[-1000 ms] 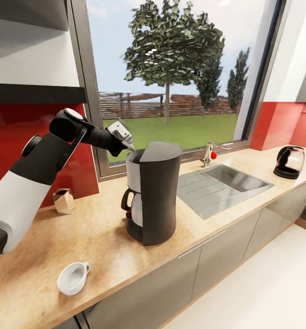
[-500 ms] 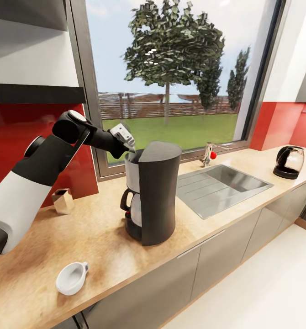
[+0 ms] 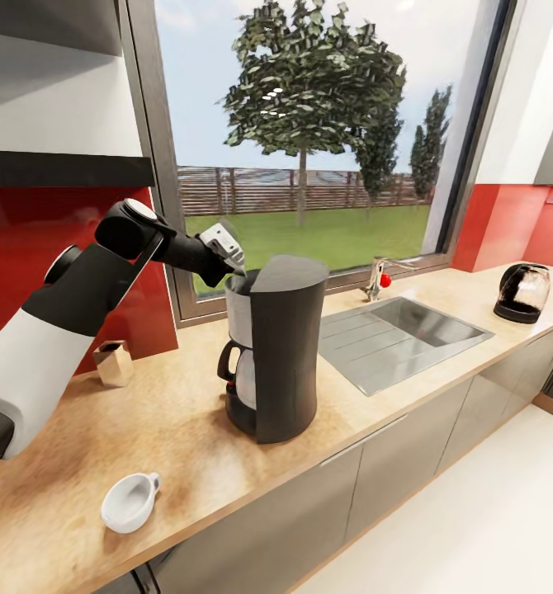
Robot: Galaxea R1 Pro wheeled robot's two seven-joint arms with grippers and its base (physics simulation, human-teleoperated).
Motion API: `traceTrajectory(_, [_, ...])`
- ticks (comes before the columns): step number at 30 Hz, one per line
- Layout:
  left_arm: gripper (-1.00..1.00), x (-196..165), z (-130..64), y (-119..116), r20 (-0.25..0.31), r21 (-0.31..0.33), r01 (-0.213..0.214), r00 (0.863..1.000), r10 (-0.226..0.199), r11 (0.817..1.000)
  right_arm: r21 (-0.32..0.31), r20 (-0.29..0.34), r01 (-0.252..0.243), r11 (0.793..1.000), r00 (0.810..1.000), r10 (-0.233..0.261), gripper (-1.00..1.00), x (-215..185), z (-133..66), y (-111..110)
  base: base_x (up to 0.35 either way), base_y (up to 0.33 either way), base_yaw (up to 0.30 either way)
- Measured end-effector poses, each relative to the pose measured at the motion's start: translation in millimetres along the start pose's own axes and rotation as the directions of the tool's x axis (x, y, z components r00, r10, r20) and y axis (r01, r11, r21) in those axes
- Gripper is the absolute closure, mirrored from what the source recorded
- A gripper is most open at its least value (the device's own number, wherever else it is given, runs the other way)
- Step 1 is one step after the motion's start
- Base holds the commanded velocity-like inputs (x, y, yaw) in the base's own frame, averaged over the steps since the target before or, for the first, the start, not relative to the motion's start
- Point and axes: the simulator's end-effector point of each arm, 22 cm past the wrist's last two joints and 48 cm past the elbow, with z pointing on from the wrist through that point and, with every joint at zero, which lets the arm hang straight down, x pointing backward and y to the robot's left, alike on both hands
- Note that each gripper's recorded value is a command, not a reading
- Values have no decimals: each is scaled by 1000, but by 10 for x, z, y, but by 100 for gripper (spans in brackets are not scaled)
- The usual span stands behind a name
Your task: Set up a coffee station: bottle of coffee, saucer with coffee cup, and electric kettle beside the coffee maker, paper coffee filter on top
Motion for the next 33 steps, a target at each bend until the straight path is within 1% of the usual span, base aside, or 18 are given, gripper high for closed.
traceTrajectory(4, [100, -70, -33, -33, 16, -1, -15, 1000, 15, 1000, 0, 0, 0, 1000, 1000, 0, -100, -1, 0, 0, 0, 0, 0])
traceTrajectory(10, [100, -104, -45, -52, 23, -1, -22, 999, 22, 1000, 0, 1, 0, 1000, 1000, 0, -100, -1, 0, 0, 0, 0, 0])
traceTrajectory(24, [100, -106, -44, -54, 24, -1, -22, 999, 22, 1000, 0, 0, 0, 1000, 1000, 0, -100, 1, 0, 0, 0, 0, 0])
traceTrajectory(33, [100, -83, 2, -72, 21, 8, -21, 1000, 21, 1000, -1, -8, 0, 1000, 1000, 0, -100, 30, 2, 5, 0, 0, 0])
